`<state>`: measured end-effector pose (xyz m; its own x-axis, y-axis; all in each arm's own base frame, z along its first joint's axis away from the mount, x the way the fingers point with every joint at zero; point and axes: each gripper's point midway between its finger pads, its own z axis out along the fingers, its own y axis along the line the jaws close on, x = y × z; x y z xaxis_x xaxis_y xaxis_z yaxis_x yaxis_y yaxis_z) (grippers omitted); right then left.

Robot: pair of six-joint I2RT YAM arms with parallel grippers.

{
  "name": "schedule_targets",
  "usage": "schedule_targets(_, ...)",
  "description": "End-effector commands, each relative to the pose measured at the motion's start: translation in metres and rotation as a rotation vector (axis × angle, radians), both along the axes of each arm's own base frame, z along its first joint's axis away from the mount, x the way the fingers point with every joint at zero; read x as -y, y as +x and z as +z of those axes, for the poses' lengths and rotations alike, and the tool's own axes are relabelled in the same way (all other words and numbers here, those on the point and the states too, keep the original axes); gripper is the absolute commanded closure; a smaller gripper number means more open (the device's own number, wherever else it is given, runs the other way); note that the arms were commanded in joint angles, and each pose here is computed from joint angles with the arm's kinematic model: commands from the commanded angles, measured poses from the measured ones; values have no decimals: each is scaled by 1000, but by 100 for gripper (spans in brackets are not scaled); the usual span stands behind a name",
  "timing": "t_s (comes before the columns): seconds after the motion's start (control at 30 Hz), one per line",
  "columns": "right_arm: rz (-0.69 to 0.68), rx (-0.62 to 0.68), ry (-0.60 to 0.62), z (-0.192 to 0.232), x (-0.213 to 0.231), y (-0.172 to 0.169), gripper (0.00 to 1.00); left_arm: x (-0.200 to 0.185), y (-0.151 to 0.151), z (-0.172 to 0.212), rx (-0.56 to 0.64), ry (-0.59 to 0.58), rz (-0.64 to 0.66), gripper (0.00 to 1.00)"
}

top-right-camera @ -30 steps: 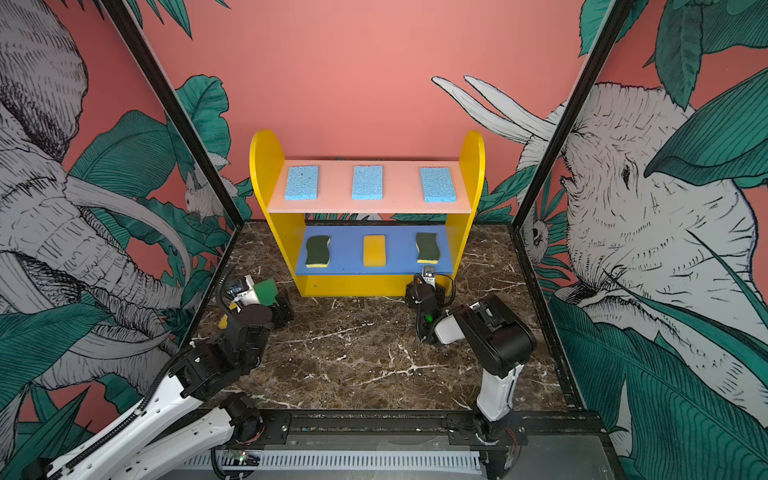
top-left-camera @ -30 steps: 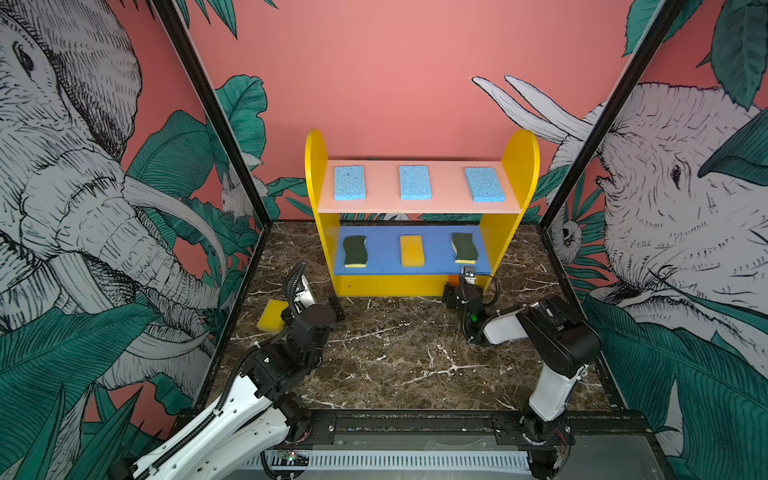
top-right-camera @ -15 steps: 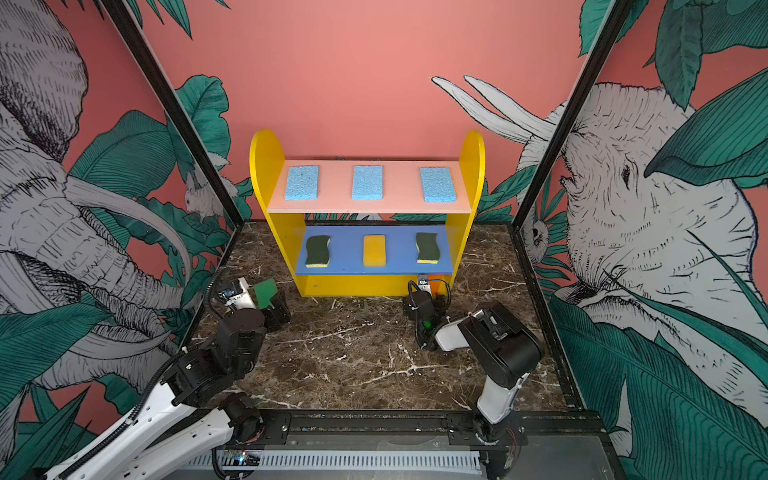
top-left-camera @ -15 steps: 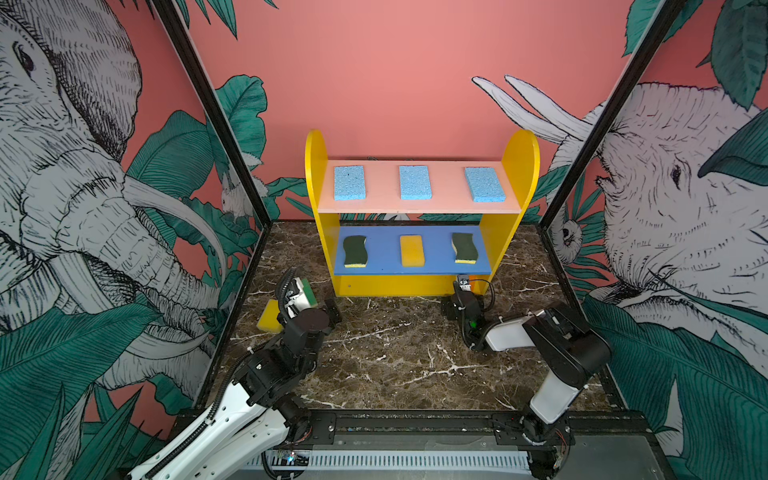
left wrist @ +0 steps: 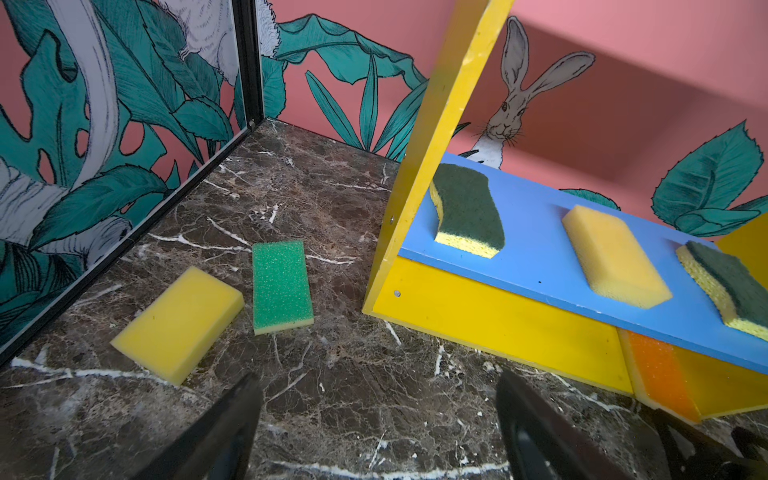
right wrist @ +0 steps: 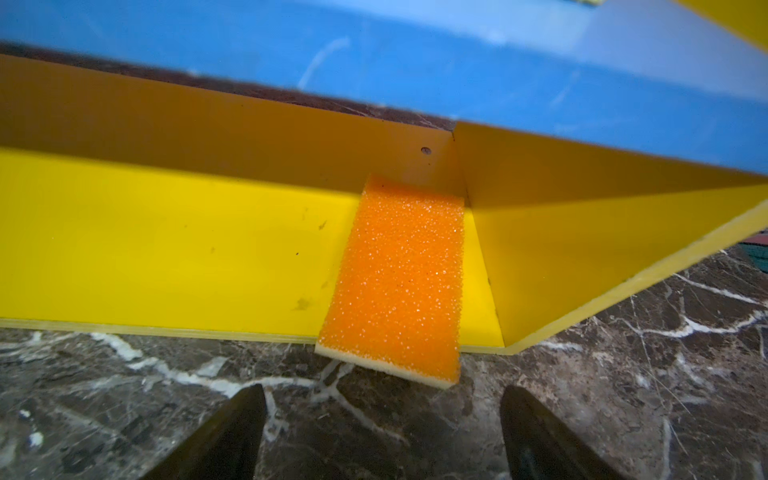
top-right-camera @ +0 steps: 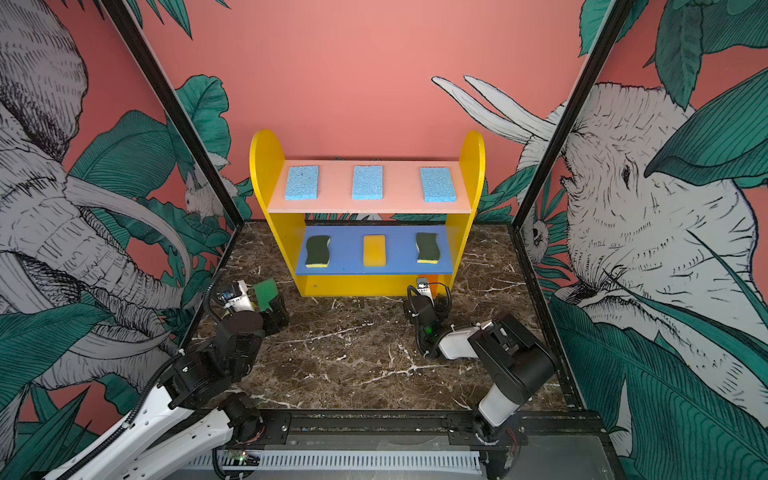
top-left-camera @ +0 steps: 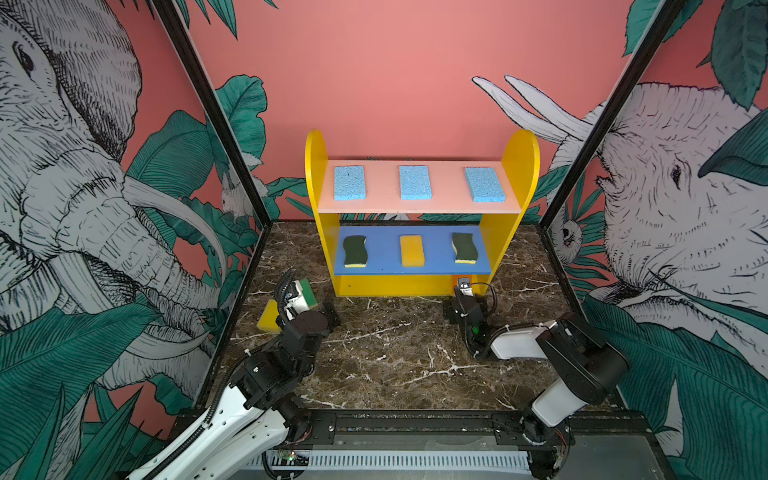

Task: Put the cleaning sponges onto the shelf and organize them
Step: 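Open the right gripper and draw it back from the orange sponge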

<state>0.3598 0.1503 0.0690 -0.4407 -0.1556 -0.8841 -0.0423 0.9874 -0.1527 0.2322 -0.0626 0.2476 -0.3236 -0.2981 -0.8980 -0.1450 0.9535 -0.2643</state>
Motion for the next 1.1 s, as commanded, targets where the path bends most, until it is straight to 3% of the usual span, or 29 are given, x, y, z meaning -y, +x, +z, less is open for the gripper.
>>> schedule_targets(0.0,11,67,38,28,-7,7,10,-5,-4,-4,-14,1,12,11)
schedule_targets(0.53,35,101,59,59,1,-22,12,-5,-8,-3,-11,-15,-11,11)
schedule_targets(0.63,28,92,81,60,8,-35,20,-4,-9,-4,-14,-15,-17,13)
schedule_targets(0.77,22,70,126,56,22,-56,43,0,-8,-3,-13,-11,-38,15)
schedule_targets(0.87,37,63,182,50,27,-70,54,2,-6,-4,-13,-10,-43,16)
schedule_targets(1.07,28,57,250,34,31,-77,67,10,-2,-9,-17,-8,-63,17)
